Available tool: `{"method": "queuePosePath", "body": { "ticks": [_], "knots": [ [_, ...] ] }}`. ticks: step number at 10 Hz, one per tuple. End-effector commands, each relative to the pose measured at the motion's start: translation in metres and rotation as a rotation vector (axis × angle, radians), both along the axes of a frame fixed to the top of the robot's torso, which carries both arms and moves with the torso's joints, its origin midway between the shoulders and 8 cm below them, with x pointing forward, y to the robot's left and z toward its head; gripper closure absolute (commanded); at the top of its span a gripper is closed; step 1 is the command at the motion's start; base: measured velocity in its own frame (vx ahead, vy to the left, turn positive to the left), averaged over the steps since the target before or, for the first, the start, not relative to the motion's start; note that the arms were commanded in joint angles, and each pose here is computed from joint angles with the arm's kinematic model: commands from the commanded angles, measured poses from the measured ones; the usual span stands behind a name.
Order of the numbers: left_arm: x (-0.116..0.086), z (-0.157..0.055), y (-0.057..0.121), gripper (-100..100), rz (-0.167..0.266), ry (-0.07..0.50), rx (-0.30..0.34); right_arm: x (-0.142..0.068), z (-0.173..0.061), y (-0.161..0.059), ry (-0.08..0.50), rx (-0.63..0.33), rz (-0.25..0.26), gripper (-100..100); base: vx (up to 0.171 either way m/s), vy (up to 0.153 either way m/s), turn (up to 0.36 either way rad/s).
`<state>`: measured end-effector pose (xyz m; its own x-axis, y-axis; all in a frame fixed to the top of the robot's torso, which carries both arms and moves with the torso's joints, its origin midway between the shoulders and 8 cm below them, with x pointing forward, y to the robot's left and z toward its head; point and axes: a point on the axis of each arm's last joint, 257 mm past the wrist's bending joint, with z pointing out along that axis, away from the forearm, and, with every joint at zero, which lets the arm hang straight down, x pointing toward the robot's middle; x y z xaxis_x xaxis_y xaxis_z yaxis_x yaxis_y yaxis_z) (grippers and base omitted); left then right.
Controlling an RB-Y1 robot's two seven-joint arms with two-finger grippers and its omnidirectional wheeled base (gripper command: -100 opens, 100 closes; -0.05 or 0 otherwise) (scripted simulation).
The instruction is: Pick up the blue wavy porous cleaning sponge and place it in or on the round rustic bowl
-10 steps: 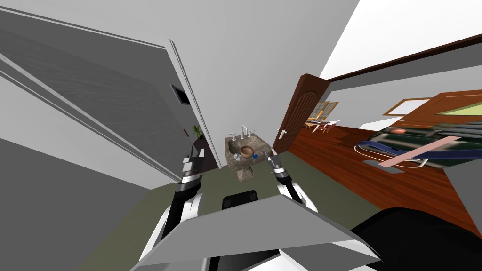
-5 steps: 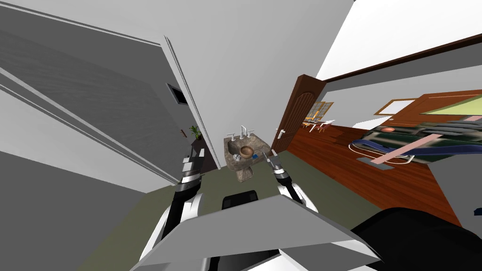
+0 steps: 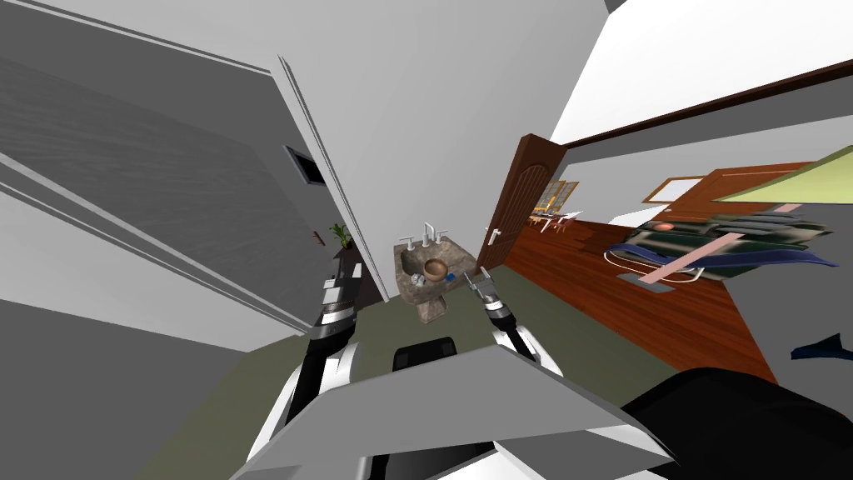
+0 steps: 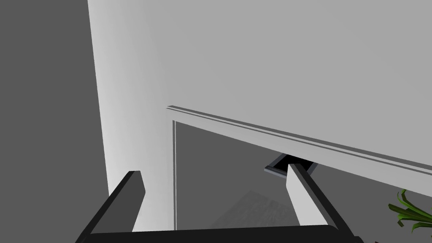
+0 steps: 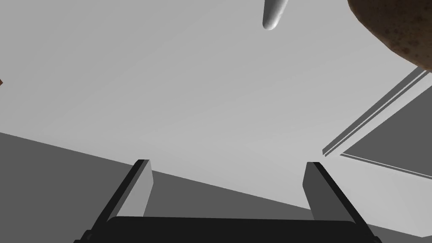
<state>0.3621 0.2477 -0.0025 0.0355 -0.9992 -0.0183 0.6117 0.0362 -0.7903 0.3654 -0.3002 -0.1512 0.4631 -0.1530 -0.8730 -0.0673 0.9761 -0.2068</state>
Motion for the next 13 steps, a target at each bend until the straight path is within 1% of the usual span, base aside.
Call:
{"method": "queuePosePath", "body": {
  "ticks": [1,2,3,4,6,7,9,10,11,12,13],
  "knots": [
    [0.0,0.0,0.0,0,0.0,0.0,0.0,0.0,-0.001,0.0,-0.003,-0.028,-0.011,-100,0.008,0.012,0.006],
    [0.0,0.0,0.0,0,0.0,0.0,0.0,0.0,-0.011,0.0,0.006,-0.083,-0.019,-100,0.018,0.023,-0.093],
    [0.0,0.0,0.0,0,0.0,0.0,0.0,0.0,-0.011,0.0,0.002,-0.107,-0.03,-100,0.017,0.023,-0.071],
    [0.0,0.0,0.0,0,0.0,0.0,0.0,0.0,-0.022,0.0,0.012,-0.153,-0.031,-100,0.025,0.029,-0.111],
    [0.0,0.0,0.0,0,0.0,0.0,0.0,0.0,-0.022,0.0,0.004,-0.196,-0.052,-100,0.017,0.026,-0.021],
    [0.0,0.0,0.0,0,0.0,0.0,0.0,0.0,-0.033,-0.001,0.013,-0.246,-0.052,-100,0.017,0.025,-0.095],
    [0.0,0.0,0.0,0,0.0,0.0,0.0,0.0,-0.033,-0.001,0.006,-0.279,-0.068,-100,0.013,0.024,-0.037],
    [0.0,0.0,0.0,0,0.0,0.0,0.0,0.001,-0.043,-0.001,0.013,-0.334,-0.069,-100,0.017,0.032,-0.093],
    [0.0,0.0,0.0,0,0.0,0.0,0.0,0.001,-0.043,-0.001,0.008,-0.357,-0.079,-100,0.019,0.034,-0.064],
    [0.0,0.0,0.0,0,0.0,0.0,0.0,0.001,-0.053,-0.002,0.016,-0.403,-0.075,-100,0.028,0.044,-0.109],
    [0.0,0.0,0.0,0,0.0,0.0,0.0,0.001,-0.053,-0.002,0.01,-0.428,-0.086,-100,0.023,0.041,-0.058]
  ]
}}
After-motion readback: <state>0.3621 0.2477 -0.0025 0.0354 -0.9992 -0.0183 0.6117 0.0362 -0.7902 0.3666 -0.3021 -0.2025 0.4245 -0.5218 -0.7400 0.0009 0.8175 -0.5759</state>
